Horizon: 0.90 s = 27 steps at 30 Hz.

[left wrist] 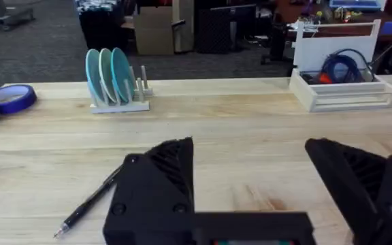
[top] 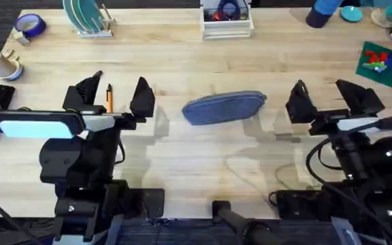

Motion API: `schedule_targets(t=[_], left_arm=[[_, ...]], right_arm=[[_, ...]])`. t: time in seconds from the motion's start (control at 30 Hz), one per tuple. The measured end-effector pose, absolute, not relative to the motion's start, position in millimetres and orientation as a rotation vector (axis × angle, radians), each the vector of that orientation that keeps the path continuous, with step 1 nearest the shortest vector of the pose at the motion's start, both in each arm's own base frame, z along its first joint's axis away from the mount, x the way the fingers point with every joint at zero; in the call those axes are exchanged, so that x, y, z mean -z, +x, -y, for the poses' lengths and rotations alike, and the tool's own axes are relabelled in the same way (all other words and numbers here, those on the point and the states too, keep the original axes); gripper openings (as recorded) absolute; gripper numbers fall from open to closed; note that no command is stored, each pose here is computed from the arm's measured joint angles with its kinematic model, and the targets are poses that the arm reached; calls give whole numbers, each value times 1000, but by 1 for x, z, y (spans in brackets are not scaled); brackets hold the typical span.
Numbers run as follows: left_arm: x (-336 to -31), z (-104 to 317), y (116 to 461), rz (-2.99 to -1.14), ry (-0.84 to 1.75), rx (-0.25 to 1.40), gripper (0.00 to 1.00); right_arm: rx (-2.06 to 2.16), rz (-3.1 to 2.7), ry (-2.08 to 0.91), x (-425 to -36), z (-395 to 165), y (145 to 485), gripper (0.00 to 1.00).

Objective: Unzip the bag, pick up the pens from the table one at a time and place them inside, then zip the bag closed.

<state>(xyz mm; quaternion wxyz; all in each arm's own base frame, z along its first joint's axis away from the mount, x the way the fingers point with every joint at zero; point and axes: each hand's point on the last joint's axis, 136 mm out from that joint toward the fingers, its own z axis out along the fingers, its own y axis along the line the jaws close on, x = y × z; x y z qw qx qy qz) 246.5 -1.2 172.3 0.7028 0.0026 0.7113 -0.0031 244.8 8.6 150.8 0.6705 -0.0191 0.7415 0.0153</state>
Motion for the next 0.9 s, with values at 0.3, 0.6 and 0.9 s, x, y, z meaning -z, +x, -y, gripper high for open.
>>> schedule_targets(t=[0.3, 0.6, 0.9], left_arm=[[-176, 0, 246, -1578, 35, -35, 995], [-256, -1, 220, -1500, 36, -46, 993], [-306, -1, 191, -1570, 36, -47, 993]], right_arm=[[-17, -1694, -70, -154, -9, 242, 996], [-7, -1691, -92, -214, -10, 216, 995], [-25, -1723, -112, -265, -14, 179, 995]])
